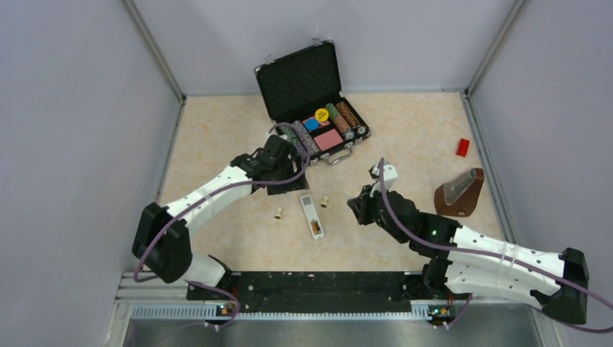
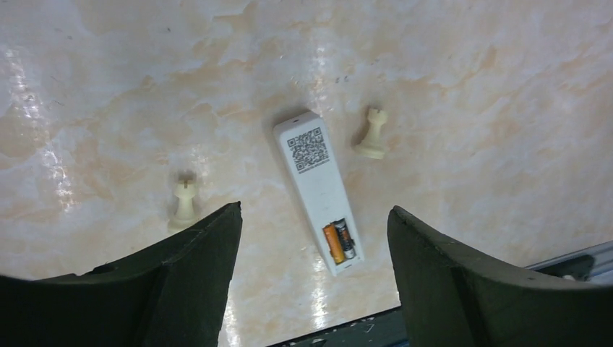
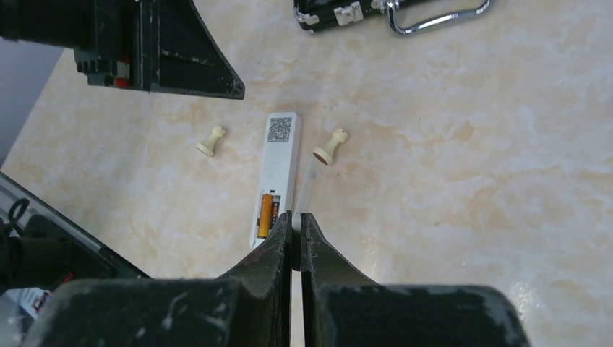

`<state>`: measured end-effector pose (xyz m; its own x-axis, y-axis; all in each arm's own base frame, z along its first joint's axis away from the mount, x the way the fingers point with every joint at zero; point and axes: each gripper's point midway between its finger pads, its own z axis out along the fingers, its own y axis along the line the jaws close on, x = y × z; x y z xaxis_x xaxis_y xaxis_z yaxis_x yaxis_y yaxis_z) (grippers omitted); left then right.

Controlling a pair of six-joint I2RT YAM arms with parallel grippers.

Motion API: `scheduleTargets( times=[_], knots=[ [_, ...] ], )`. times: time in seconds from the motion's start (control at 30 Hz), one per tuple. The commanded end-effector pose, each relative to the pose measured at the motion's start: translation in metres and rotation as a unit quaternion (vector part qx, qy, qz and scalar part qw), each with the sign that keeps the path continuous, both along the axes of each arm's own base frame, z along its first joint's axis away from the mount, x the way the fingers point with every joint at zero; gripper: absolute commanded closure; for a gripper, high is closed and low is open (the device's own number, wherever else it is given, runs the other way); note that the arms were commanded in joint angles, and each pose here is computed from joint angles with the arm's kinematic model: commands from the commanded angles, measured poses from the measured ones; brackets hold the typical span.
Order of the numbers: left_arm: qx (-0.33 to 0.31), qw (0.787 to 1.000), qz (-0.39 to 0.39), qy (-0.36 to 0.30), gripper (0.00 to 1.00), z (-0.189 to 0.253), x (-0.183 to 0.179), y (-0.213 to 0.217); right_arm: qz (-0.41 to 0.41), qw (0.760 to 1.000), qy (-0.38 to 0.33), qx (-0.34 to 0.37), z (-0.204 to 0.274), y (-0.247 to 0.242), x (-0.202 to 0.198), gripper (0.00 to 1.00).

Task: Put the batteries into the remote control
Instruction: Adjust the battery cover, then adjust the remote control at the center of the board.

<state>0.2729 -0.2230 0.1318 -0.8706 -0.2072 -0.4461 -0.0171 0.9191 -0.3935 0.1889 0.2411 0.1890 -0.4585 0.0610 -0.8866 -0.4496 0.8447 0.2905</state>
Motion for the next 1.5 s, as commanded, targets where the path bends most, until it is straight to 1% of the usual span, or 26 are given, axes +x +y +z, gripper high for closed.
scheduleTargets(
  times=[0.0, 0.07, 0.1, 0.13, 0.2, 0.23, 0.3, 0.5, 0.67, 0.83, 0.97, 1.1, 1.27, 1.47],
  knots=[
    [0.023, 0.997, -0.065, 0.024, 0.27, -0.017, -0.006, -0.006, -0.087, 0.99, 0.081, 0.071, -0.008, -0.013, -0.002, 1.0],
    [0.013, 0.996, -0.057, 0.061, 0.44, -0.031, -0.016, -0.008, -0.101, 0.988, 0.086, 0.076, -0.007, -0.016, 0.001, 1.0],
    [0.013, 0.995, -0.053, 0.077, 0.59, -0.038, -0.022, -0.008, -0.107, 0.988, 0.086, 0.075, -0.007, -0.018, 0.002, 1.0],
    [0.02, 0.995, -0.048, 0.09, 0.68, -0.047, -0.028, -0.005, -0.111, 0.987, 0.085, 0.075, -0.006, -0.02, 0.003, 1.0],
    [0.045, 0.993, -0.039, 0.102, 0.79, -0.061, -0.039, 0.004, -0.121, 0.986, 0.087, 0.07, -0.007, -0.023, 0.006, 1.0],
    [0.054, 0.992, -0.041, 0.103, 0.82, -0.065, -0.045, 0.007, -0.124, 0.986, 0.087, 0.069, -0.007, -0.025, 0.007, 1.0],
    [0.066, 0.99, -0.059, 0.108, 0.85, -0.073, -0.062, 0.009, -0.127, 0.986, 0.089, 0.068, -0.007, -0.026, 0.008, 1.0],
    [0.095, 0.981, -0.131, 0.111, 0.86, -0.087, -0.102, -0.005, -0.137, 0.984, 0.095, 0.066, -0.012, -0.032, 0.009, 1.0],
    [0.092, 0.974, -0.177, 0.106, 0.86, -0.087, -0.109, -0.036, -0.149, 0.981, 0.103, 0.072, -0.016, -0.036, 0.011, 1.0],
    [0.042, 0.973, -0.199, 0.108, 0.84, -0.084, -0.105, -0.071, -0.158, 0.979, 0.106, 0.073, -0.016, -0.041, 0.013, 1.0],
    [0.031, 0.973, -0.204, 0.104, 0.84, -0.091, -0.095, -0.086, -0.169, 0.977, 0.105, 0.076, -0.016, -0.048, 0.015, 1.0],
    [0.027, 0.978, -0.194, 0.075, 0.83, -0.089, -0.076, -0.1, -0.174, 0.976, 0.104, 0.079, -0.015, -0.053, 0.015, 1.0],
    [0.004, 0.981, -0.189, 0.04, 0.81, -0.07, -0.056, -0.12, -0.179, 0.975, 0.104, 0.079, -0.015, -0.057, 0.014, 1.0],
    [-0.041, 0.98, -0.191, 0.024, 0.79, -0.048, -0.047, -0.139, -0.183, 0.974, 0.104, 0.08, -0.017, -0.061, 0.013, 1.0]
  ],
)
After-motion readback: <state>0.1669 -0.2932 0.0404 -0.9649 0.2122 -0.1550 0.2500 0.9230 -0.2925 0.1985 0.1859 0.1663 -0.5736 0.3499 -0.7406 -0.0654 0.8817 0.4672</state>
